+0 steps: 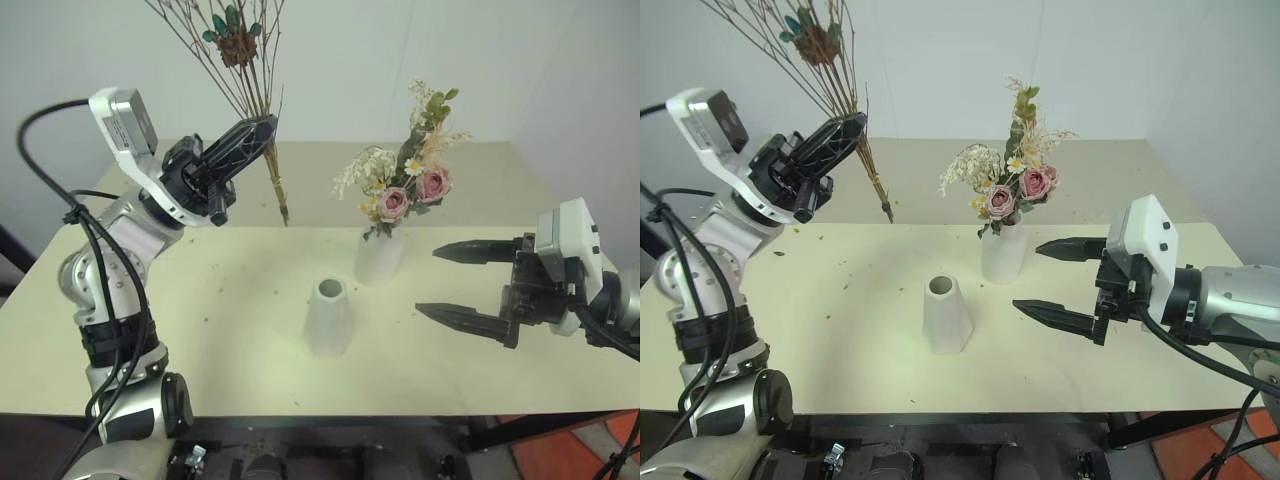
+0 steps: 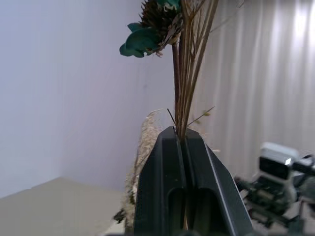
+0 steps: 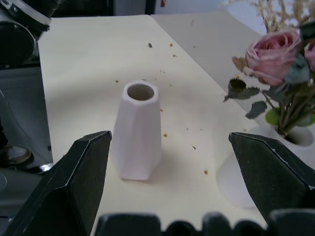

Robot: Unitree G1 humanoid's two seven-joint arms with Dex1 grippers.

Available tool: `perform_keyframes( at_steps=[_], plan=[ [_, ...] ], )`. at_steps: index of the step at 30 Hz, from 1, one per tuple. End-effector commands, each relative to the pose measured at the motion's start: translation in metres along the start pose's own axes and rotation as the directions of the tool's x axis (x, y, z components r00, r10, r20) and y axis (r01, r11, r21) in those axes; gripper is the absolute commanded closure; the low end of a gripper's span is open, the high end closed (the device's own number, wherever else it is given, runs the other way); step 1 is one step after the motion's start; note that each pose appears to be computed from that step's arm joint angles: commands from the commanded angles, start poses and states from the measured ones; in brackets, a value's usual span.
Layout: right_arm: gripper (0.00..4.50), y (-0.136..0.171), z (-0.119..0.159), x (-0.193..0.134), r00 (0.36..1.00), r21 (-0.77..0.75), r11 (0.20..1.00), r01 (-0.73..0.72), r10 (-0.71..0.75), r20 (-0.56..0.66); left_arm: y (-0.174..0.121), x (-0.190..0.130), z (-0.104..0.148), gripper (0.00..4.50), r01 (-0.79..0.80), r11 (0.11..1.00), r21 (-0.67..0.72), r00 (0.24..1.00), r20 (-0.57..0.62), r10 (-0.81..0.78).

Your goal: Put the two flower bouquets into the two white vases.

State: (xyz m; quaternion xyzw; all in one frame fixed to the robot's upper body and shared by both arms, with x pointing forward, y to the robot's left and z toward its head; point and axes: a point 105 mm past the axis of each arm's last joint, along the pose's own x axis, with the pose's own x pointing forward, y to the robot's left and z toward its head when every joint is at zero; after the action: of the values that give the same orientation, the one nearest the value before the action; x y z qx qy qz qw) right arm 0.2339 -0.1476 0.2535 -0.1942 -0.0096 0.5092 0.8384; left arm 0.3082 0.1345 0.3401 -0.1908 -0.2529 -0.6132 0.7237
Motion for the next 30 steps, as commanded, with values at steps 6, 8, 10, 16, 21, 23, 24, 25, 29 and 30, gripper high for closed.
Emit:
perform_keyframes(
  at_steps=[6, 8, 10, 16, 21, 23, 24, 25, 29, 30],
  plan=[
    [0.00, -0.001, -0.001, -0.002, 0.998, -0.031, 0.998, 0.060, -0.060, 0.019, 0.005, 0.010, -0.019, 4.49, 0.115, 0.992, -0.053, 0.993, 0.021, -0.114],
    [0.00, -0.002, -0.005, -0.002, 0.997, -0.022, 0.997, 0.078, -0.077, 0.010, -0.001, 0.011, -0.026, 4.49, 0.158, 0.986, -0.054, 0.988, 0.007, -0.157],
    [0.00, -0.001, -0.006, -0.003, 0.996, -0.016, 0.996, 0.083, -0.083, 0.009, -0.006, 0.010, -0.031, 4.49, 0.198, 0.979, -0.047, 0.980, -0.009, -0.198],
    [0.00, -0.001, -0.010, -0.004, 0.994, -0.012, 0.994, 0.109, -0.109, -0.006, -0.013, 0.010, -0.045, 4.49, 0.237, 0.969, -0.066, 0.967, -0.080, -0.242],
    [0.00, -0.002, -0.010, -0.004, 0.993, -0.015, 0.993, 0.115, -0.115, -0.006, -0.009, 0.003, -0.054, 4.49, 0.210, 0.973, -0.099, 0.972, -0.084, -0.218],
    [0.00, -0.003, -0.011, -0.004, 0.993, -0.017, 0.993, 0.116, -0.117, -0.013, -0.009, 0.003, -0.058, 4.49, 0.208, 0.972, -0.108, 0.971, -0.093, -0.218],
    [0.00, -0.004, -0.012, -0.004, 0.993, -0.017, 0.993, 0.118, -0.119, -0.018, -0.007, 0.003, -0.061, 4.49, 0.199, 0.973, -0.117, 0.973, -0.096, -0.210],
    [0.00, -0.004, -0.012, -0.003, 0.992, -0.018, 0.993, 0.121, -0.121, -0.021, -0.006, 0.004, -0.063, 4.49, 0.186, 0.974, -0.131, 0.976, -0.094, -0.199],
    [0.00, -0.005, -0.012, -0.004, 0.991, -0.017, 0.991, 0.136, -0.136, -0.017, -0.005, 0.004, -0.067, 4.49, 0.185, 0.972, -0.147, 0.977, -0.079, -0.198],
    [0.00, -0.005, -0.012, -0.004, 0.990, -0.017, 0.990, 0.139, -0.139, -0.017, -0.005, 0.004, -0.067, 4.49, 0.186, 0.971, -0.151, 0.977, -0.072, -0.199]
  ],
)
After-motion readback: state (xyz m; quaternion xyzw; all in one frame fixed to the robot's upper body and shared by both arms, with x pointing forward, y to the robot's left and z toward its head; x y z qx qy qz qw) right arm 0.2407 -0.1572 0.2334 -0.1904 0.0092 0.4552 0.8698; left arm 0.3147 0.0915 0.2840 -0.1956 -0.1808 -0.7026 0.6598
